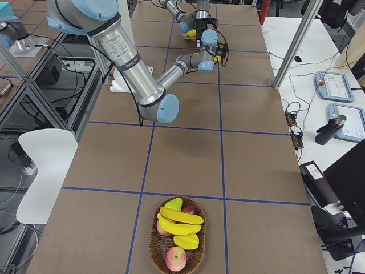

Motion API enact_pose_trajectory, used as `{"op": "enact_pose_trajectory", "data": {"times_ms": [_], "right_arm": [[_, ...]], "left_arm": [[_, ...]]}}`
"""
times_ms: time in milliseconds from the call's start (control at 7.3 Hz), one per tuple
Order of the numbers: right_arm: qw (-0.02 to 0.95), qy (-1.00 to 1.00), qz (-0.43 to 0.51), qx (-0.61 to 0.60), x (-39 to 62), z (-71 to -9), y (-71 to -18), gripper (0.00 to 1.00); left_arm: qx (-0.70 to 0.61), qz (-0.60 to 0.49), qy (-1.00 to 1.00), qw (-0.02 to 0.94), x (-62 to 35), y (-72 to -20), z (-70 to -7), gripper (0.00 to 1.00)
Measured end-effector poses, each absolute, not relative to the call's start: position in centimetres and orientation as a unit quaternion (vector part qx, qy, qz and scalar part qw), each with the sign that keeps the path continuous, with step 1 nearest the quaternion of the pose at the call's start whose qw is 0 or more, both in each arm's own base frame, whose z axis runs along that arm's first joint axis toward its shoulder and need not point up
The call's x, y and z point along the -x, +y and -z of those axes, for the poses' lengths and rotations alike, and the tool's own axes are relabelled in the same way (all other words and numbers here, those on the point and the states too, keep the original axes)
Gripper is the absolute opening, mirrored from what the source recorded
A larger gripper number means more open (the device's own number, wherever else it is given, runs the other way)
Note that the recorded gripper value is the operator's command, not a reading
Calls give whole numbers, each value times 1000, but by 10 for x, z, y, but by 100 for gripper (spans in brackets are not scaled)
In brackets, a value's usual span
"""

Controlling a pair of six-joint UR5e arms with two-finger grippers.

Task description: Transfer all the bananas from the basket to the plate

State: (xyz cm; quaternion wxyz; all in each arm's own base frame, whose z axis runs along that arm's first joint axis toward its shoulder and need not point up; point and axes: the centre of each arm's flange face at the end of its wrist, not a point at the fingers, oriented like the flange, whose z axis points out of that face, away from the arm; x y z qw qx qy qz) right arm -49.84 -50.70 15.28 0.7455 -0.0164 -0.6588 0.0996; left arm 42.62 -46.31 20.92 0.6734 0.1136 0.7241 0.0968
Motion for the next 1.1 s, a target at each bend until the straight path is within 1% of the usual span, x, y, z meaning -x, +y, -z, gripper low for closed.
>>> {"op": "enact_pose_trajectory", "data": {"times_ms": [411, 685, 822, 1097], "right_arm": [[744, -662, -92, 24, 499, -146, -505, 0], [743, -663, -87, 29, 499, -144, -503, 0], [743, -663, -85, 30, 498, -143, -503, 0], [742, -665, -80, 34, 498, -141, -501, 0]], "left_arm": [[-117, -92, 722, 675, -434, -464, -211, 96], [-117, -91, 722, 676, -435, -464, -212, 91], [-116, -91, 721, 677, -436, -464, -212, 90], [-115, -90, 721, 678, -437, -464, -213, 85]]}}
